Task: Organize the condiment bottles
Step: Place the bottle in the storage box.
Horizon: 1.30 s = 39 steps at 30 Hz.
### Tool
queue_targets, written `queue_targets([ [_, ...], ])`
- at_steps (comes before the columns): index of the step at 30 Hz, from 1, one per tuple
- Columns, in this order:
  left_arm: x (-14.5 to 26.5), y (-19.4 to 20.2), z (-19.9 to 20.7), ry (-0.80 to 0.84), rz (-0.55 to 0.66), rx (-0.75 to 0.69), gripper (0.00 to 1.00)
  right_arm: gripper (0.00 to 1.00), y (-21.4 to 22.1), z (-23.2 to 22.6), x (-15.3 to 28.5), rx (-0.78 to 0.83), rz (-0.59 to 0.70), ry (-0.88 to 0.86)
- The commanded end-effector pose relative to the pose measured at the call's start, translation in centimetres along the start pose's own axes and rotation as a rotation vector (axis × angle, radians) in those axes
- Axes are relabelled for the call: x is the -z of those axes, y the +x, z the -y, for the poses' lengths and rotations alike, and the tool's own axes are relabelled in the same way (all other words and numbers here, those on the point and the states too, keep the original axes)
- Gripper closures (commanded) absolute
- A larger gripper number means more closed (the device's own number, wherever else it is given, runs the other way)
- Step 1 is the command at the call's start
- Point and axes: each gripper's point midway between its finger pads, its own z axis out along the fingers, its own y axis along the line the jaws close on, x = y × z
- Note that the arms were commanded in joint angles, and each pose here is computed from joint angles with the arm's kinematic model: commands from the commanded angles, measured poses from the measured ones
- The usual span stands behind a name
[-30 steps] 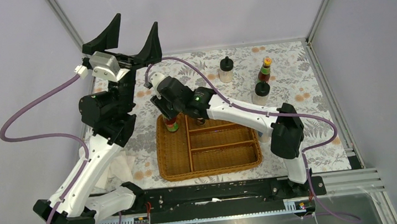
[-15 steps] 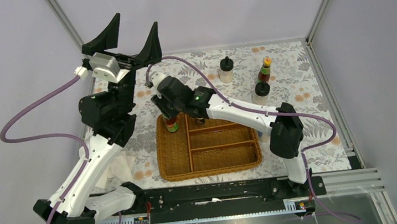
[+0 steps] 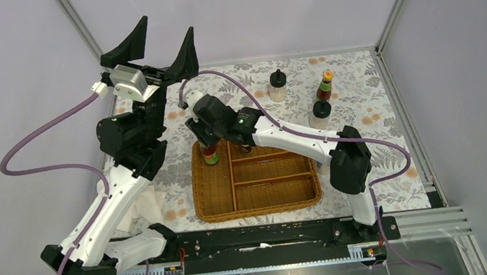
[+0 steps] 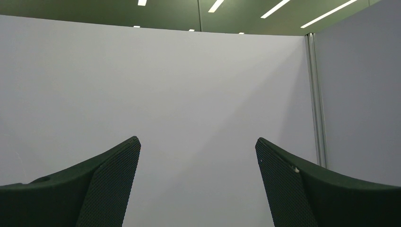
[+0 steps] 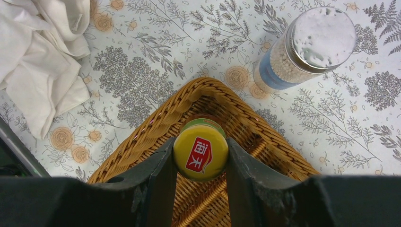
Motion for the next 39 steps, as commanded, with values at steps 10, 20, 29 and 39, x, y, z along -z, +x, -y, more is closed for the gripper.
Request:
queue_targets([
  [10,0.1,-1.1,0.1,0.004,0.053,-0.014,0.04,1.0,-3.9,0.4,1.0,-0.044,0.142,-0.011],
  [20,0.1,-1.0,0.2,0.006,0.051,-0.011,0.04,1.0,-4.0,0.6,1.5,-0.047,0.148,-0.002],
  [29,-0.1,-0.9,0.2,0.008,0.051,0.0,0.04,1.0,-3.9,0.8,2.0,-0.047,0.148,0.005],
  [39,-0.2,-0.8,0.4,0.01,0.051,0.016,0.04,1.0,-3.9,1.1,2.6,-0.045,0.152,0.014],
])
